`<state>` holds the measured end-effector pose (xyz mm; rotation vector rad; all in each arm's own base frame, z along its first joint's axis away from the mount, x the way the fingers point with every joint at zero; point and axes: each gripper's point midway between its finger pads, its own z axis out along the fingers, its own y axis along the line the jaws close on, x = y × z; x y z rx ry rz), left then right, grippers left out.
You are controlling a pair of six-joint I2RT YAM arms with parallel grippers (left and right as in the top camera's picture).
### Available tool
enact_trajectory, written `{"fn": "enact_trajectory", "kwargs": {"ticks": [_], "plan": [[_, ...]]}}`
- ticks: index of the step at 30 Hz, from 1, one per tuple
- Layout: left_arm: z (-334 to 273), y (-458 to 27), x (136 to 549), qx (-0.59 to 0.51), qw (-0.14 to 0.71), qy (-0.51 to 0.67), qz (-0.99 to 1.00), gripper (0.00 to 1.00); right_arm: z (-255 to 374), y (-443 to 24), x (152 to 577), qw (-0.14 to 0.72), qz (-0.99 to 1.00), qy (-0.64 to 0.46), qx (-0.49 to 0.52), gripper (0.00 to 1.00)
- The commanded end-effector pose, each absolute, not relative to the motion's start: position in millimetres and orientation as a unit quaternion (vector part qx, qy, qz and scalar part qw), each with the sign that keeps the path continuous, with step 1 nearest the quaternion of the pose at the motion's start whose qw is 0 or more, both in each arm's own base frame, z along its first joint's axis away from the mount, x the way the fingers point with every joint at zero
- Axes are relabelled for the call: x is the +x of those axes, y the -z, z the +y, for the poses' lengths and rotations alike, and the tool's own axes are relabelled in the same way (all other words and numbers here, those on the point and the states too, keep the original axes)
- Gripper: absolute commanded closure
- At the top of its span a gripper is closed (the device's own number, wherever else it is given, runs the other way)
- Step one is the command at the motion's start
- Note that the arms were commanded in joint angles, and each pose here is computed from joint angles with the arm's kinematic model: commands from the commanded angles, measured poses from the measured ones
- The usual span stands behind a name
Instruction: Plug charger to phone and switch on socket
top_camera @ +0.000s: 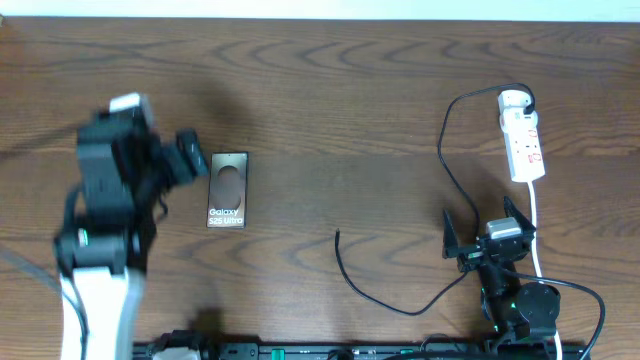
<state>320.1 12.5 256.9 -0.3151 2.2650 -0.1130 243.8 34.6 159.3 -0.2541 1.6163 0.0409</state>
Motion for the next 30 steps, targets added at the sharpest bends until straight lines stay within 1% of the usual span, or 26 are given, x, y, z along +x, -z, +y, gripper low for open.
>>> {"fn": "enact_trajectory", "kwargs": {"ticks": [1,5,10,11,13,14,15,16,17,25,30], "plan": [[12,-255,341,-0.073,0.332,0.024,0.940,0.07,32,-159,244,0.684,0.722,-0.019,-0.105,0.01],[12,-226,360,-0.075,0.263,0.026,0.962,0.07,32,-159,244,0.684,0.722,-0.019,-0.105,0.01],[12,-181,371,-0.077,0.198,0.024,0.977,0.07,32,-159,244,0.684,0.722,-0.019,-0.105,0.01],[12,-174,372,-0.078,0.189,0.023,0.979,0.12,32,-159,244,0.684,0.722,-0.019,-0.105,0.01],[13,-162,375,-0.078,0.172,0.023,0.982,0.65,32,-159,244,0.684,0.722,-0.019,-0.105,0.01],[13,-158,375,-0.078,0.167,0.023,0.983,0.68,32,-159,244,0.683,0.722,-0.019,-0.105,0.01],[13,-154,376,-0.078,0.163,0.023,0.983,0.58,32,-159,244,0.684,0.722,-0.019,-0.105,0.01],[13,-151,377,-0.079,0.160,0.022,0.984,0.23,32,-159,244,0.684,0.722,-0.019,-0.105,0.01],[13,-149,377,-0.079,0.157,0.022,0.984,0.02,32,-159,244,0.684,0.722,-0.019,-0.105,0.01],[13,-142,375,-0.078,0.144,0.022,0.986,0.02,32,-159,244,0.684,0.722,-0.019,-0.105,0.01],[12,-133,369,-0.052,0.132,0.018,0.990,0.02,32,-159,244,0.683,0.722,-0.019,-0.105,0.01]]}}
